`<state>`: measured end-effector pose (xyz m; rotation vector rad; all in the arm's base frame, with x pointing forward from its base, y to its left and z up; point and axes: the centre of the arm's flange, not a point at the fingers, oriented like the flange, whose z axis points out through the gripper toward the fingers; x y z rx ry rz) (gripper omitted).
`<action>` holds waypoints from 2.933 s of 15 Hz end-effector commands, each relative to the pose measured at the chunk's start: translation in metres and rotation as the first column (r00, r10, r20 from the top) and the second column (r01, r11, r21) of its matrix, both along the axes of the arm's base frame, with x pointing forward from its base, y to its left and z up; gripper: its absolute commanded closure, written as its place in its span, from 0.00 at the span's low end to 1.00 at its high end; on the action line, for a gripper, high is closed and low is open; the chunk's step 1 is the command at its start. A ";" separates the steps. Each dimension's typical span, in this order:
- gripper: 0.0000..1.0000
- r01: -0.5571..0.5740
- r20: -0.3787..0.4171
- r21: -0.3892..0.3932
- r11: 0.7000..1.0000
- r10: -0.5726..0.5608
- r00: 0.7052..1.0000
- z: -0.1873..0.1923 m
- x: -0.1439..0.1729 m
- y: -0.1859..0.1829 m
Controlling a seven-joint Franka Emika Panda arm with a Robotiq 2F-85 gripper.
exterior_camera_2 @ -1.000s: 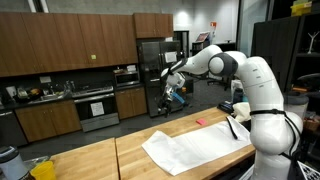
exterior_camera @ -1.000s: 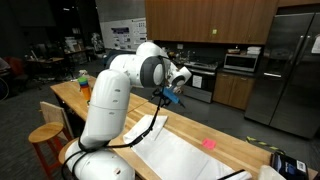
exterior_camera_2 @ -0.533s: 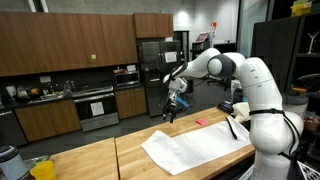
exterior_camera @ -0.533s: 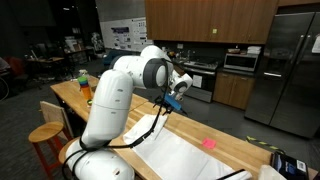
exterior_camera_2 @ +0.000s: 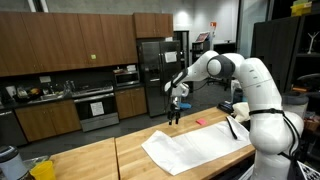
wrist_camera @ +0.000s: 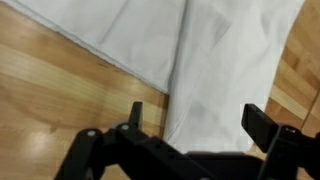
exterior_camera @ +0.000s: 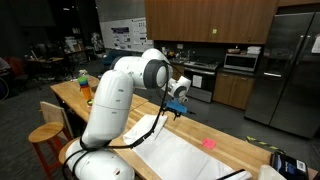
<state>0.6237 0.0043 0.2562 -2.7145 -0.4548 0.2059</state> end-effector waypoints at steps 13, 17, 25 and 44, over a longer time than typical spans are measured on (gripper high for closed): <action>0.00 0.104 0.137 -0.079 0.991 -0.092 0.986 0.034 0.046 0.044; 0.00 0.073 0.107 -0.319 0.945 -0.040 0.993 0.025 0.052 0.053; 0.00 0.045 0.092 -0.574 0.818 0.010 0.996 0.006 0.057 0.122; 0.00 -0.110 -0.347 -0.050 0.993 0.086 0.934 -0.015 0.017 0.107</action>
